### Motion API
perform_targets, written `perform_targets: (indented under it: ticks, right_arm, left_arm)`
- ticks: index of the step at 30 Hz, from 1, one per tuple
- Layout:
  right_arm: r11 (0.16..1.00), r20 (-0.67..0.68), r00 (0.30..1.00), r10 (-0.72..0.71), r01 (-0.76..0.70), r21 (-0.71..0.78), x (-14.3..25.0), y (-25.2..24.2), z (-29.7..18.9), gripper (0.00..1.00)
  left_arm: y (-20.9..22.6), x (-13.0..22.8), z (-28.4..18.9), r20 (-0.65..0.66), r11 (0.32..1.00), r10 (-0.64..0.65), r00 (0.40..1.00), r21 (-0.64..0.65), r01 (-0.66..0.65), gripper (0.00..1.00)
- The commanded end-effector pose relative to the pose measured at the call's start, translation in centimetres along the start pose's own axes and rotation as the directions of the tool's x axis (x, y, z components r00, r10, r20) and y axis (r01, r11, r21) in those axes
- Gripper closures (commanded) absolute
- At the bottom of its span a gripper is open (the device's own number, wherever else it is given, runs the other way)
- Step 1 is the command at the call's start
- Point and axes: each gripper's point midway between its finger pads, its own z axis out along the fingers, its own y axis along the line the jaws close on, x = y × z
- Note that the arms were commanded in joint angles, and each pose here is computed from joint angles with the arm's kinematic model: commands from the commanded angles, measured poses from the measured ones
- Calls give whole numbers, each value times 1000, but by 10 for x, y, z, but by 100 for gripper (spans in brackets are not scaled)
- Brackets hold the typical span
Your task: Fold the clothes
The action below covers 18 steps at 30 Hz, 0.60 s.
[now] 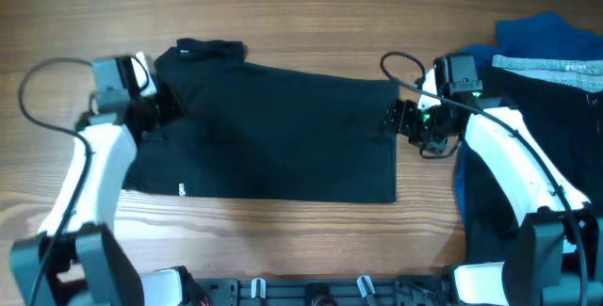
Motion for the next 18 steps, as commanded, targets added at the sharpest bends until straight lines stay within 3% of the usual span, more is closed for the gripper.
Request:
perform_targets:
  ticks: [1,5,7,18]
  right_arm:
    - [995,177,981,-85,94,-45,-53,34,-43,20]
    - [992,377,920,-110,127,-21,-104,52,-78,17]
    - [996,408,909,-84,93,-3,-115,47,-75,18]
    - [999,281,959,-39,47,-24,-103,39,-37,15]
  left_arm:
    - [-37,-58,-46,140,984,164,976,41,-171,67]
    - [-45,-90,-43,231,980,179,956,44,-194,59]
    - [-41,-92,-26,221,981,174,959,43,-188,58]
    - [-12,-106,109,243,995,41,969,83,-63,52]
